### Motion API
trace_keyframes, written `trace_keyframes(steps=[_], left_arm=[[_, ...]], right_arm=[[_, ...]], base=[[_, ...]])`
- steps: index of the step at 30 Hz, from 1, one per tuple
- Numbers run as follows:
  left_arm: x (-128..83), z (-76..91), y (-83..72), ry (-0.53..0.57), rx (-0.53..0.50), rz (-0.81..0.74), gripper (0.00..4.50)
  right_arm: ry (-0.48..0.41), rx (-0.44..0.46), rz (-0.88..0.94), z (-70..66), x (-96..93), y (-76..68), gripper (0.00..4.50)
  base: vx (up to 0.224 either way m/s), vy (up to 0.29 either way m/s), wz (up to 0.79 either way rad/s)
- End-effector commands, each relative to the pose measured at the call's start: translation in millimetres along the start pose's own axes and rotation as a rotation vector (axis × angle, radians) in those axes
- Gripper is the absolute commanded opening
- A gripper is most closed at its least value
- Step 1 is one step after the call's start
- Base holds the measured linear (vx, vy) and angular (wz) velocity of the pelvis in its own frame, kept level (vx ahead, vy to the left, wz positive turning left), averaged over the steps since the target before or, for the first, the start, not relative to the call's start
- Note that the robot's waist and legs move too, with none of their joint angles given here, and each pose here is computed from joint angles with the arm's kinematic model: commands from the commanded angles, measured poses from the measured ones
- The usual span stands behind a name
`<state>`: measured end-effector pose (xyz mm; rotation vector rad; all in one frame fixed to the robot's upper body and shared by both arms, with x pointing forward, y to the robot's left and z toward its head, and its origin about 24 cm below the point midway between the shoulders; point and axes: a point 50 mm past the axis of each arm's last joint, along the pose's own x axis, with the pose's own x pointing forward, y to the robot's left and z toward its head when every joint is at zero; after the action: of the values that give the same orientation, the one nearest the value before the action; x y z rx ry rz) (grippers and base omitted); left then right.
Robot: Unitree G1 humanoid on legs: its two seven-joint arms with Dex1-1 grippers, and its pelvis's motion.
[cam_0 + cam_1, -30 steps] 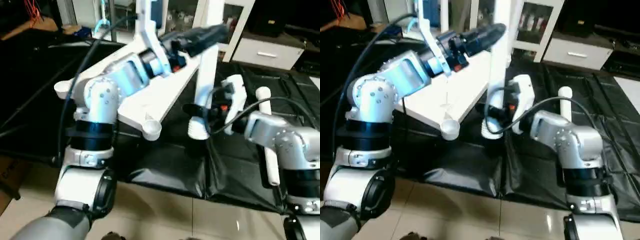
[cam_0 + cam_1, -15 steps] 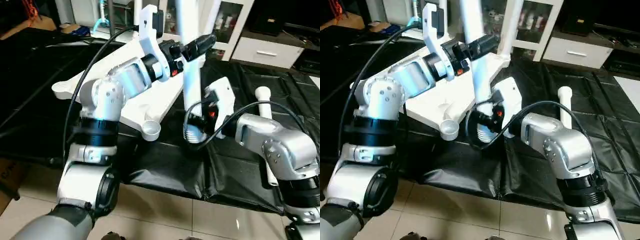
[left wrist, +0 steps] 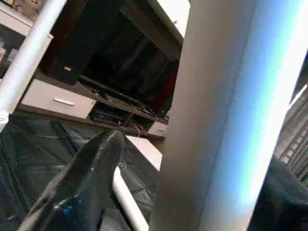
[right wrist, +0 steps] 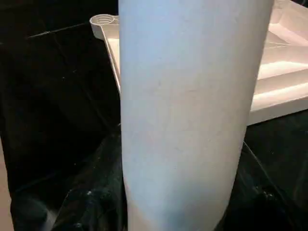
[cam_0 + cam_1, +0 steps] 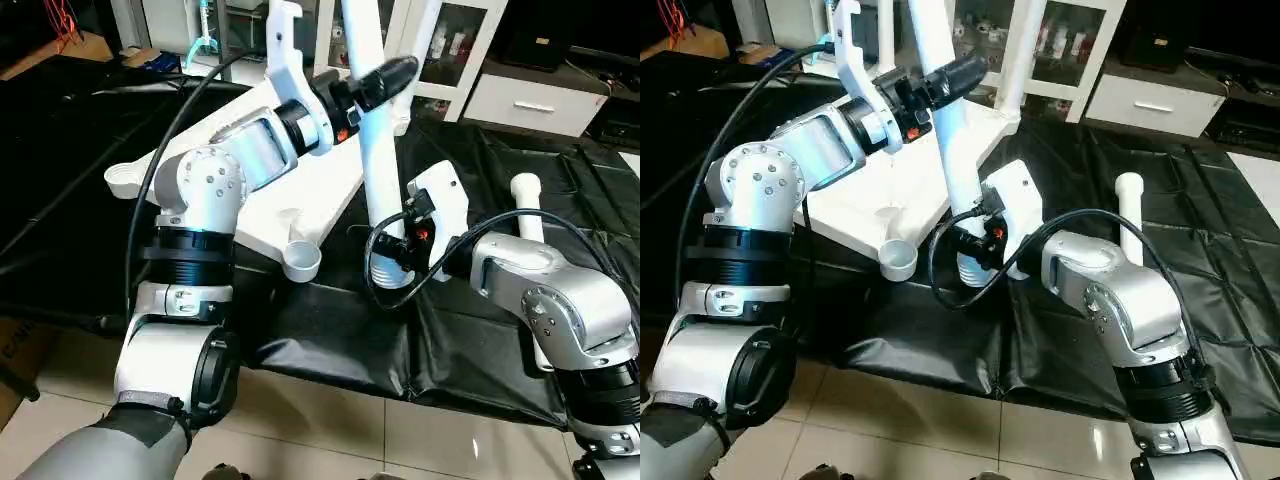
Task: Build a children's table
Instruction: Pick table leg
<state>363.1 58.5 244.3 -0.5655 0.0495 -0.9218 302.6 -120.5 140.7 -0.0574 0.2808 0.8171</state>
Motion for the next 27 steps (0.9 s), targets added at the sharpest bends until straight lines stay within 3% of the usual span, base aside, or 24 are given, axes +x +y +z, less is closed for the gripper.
trace_keyframes(steps=[1,6,17,20,27], left_arm=[[4,3.4,-5.2,-0.005,0.008,-0.020,3.29],[3,3.3,-4.9,-0.002,0.011,-0.018,2.73],[3,4.4,-5.5,0.002,0.027,-0.022,2.02],[3,4.4,-5.5,0.001,0.028,-0.019,1.82],[4,4.1,-8.3,0.008,0.031,-0.035,1.72]], right_arm=[[-0.018,-0.032,-0.006,4.9,-3.2,-1.2,1.88],[-0.022,-0.037,-0.005,5.1,-2.3,-0.4,1.88],[-0.051,-0.041,-0.014,6.0,-1.8,-2.7,1.88],[-0.070,-0.015,-0.021,8.3,-3.0,-6.7,2.61],[-0.079,-0.003,0.035,15.8,-9.4,-12.4,3.09]], base=[[0.000,0.000,0.00],[0.000,0.000,0.00],[0.000,0.000,0.00],[0.000,0.000,0.00],[0.000,0.000,0.00]])
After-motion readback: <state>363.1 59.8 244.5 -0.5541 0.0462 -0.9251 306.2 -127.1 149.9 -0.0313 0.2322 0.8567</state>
